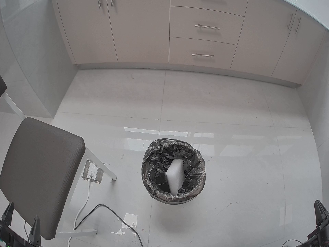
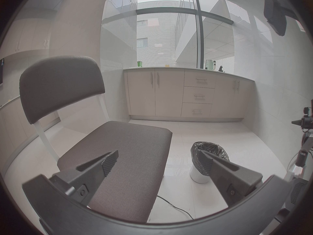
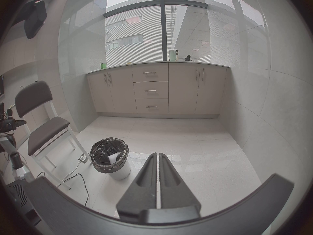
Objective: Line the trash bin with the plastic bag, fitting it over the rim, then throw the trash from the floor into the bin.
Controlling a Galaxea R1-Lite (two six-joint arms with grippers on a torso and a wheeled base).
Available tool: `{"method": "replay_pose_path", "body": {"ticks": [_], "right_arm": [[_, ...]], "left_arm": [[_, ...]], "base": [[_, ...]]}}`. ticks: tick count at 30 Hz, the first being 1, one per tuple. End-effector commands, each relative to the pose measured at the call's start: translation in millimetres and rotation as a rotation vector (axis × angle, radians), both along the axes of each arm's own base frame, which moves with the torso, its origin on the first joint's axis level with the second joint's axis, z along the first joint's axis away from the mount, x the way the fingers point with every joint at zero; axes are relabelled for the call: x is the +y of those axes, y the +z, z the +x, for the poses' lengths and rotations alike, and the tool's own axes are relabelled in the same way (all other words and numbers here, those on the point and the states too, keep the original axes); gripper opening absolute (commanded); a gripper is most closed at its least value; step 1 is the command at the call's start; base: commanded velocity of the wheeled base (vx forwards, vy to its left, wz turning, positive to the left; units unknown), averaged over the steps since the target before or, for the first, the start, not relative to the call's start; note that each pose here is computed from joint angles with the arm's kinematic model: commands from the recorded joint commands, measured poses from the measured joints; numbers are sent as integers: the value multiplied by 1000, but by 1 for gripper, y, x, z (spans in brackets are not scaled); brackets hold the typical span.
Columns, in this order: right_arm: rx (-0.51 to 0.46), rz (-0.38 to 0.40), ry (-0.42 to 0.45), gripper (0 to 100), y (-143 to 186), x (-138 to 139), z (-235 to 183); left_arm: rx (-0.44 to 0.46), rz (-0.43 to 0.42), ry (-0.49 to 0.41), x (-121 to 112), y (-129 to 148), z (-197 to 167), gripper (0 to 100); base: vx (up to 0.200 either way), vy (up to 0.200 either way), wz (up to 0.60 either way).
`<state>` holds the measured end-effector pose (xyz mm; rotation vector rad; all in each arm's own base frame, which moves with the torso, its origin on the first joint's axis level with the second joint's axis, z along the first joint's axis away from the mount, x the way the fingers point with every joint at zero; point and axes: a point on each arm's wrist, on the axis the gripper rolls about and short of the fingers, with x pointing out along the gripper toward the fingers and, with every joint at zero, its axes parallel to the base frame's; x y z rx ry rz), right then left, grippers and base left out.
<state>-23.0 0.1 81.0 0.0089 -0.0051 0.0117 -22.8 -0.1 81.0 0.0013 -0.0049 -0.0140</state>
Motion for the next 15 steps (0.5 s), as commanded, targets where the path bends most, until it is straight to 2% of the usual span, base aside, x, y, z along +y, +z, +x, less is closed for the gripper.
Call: {"method": "replay_pose_path", "body": {"ticks": [1, 15], "right_arm": [[2, 0, 1, 0, -5, 0, 0], [2, 0, 1, 0, -5, 0, 0]], "left_arm": [[3, 0, 0, 0, -5, 0, 100], [2, 0, 0, 0, -5, 0, 100]], "base": [[0, 0, 0], [0, 0, 0]]}}
